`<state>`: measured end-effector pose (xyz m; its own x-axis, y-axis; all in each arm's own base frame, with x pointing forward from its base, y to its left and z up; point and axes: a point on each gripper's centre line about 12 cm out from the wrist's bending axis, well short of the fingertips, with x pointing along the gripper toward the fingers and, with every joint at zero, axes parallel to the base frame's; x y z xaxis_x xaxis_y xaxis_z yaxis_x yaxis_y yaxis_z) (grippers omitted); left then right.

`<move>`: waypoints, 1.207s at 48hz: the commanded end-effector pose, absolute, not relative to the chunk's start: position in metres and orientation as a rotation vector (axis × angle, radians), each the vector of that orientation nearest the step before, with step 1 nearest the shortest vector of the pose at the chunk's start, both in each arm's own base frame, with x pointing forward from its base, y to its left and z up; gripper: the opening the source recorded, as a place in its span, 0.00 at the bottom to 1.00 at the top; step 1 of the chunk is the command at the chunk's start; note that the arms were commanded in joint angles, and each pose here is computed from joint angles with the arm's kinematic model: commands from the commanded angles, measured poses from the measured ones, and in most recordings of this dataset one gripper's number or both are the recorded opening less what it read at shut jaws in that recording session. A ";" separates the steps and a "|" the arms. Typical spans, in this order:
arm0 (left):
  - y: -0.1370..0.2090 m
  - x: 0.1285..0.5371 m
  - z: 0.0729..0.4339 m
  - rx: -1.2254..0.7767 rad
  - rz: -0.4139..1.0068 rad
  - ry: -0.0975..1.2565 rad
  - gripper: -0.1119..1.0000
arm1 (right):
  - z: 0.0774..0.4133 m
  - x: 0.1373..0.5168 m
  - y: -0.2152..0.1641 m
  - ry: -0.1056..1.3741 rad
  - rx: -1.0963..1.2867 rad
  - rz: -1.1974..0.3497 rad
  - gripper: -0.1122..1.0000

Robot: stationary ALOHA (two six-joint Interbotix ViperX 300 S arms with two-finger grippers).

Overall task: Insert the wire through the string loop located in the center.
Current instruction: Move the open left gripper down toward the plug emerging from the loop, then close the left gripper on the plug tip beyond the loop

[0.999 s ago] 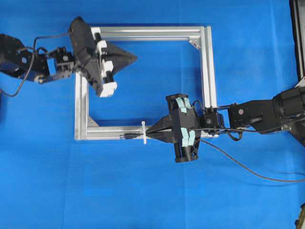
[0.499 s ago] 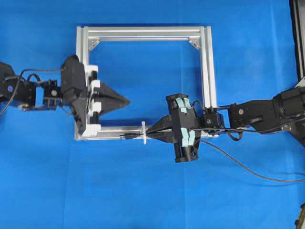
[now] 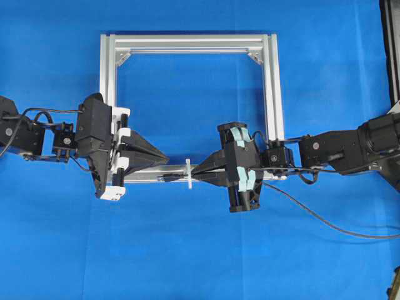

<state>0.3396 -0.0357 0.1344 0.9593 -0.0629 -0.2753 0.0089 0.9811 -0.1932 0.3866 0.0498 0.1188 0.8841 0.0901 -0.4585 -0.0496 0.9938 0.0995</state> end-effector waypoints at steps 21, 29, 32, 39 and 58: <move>-0.046 0.342 0.145 -0.182 -0.073 0.258 0.17 | 0.128 0.391 0.049 0.450 0.090 0.071 0.07; -0.047 0.342 0.143 -0.187 -0.074 0.275 0.59 | 0.127 0.390 0.049 0.453 0.090 0.071 0.07; -0.047 0.342 0.143 -0.187 -0.073 0.282 0.75 | 0.127 0.391 0.049 0.452 0.090 0.071 0.07; -0.047 0.343 0.143 -0.187 -0.073 0.285 0.93 | 0.127 0.390 0.049 0.453 0.090 0.071 0.07; -0.048 0.347 0.140 -0.180 -0.073 0.311 0.91 | 0.127 0.391 0.049 0.452 0.090 0.071 0.07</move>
<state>0.3417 -0.0459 0.1313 0.9412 -0.0928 -0.3249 0.0323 0.9819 -0.1868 0.3867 0.0492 0.1189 0.8849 0.0887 -0.4572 -0.0482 0.9939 0.0996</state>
